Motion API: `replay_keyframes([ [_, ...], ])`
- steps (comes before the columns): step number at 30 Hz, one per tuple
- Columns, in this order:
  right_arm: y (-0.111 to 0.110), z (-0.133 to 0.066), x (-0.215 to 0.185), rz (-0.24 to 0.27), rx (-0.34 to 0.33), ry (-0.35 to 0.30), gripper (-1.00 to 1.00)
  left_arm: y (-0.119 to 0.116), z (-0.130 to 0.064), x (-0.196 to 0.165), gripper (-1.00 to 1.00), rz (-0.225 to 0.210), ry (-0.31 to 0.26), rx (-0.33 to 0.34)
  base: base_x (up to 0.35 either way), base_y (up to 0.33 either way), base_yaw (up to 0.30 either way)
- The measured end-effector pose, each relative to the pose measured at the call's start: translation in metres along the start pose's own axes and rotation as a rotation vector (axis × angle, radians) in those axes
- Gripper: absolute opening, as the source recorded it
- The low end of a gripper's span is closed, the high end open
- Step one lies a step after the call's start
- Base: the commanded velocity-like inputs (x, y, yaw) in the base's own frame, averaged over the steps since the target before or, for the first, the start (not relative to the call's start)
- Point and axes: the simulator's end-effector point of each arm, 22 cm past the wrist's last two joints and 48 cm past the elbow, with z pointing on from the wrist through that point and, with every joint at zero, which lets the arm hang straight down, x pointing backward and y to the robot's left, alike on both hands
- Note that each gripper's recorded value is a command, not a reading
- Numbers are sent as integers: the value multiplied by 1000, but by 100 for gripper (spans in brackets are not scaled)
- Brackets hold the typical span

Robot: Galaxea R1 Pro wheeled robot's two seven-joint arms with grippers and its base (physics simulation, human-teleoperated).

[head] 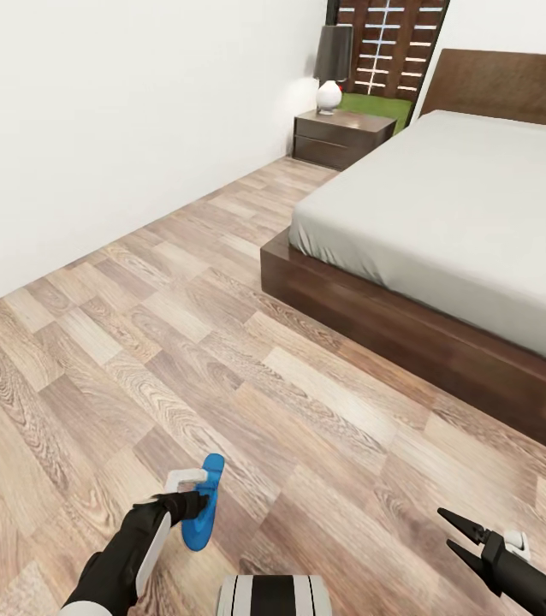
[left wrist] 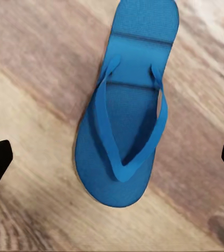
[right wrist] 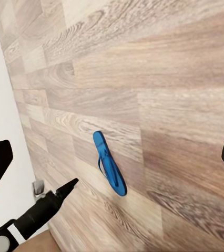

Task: In the bedroom, move the book from the bed onto either nightstand, and place the two sandals side by side next to the bed.

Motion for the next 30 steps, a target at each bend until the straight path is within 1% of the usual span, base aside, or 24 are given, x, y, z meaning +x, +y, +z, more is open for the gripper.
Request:
replay_keyframes([
  [4,0,0,0,0,0,0,100,7,2,-4,100,-2,-38,-33,0,0,0],
  [8,0,0,0,0,0,0,100,10,3,-5,100,-2,-52,-49,0,0,0],
  [14,0,0,0,1,0,0,100,10,5,1,100,-2,-47,-54,0,0,0],
  [25,0,0,0,1,0,0,100,7,6,3,100,-2,-47,-44,0,0,0],
  [30,-2,1,1,3,3,2,100,-1,7,4,100,10,-45,-33,0,0,0],
])
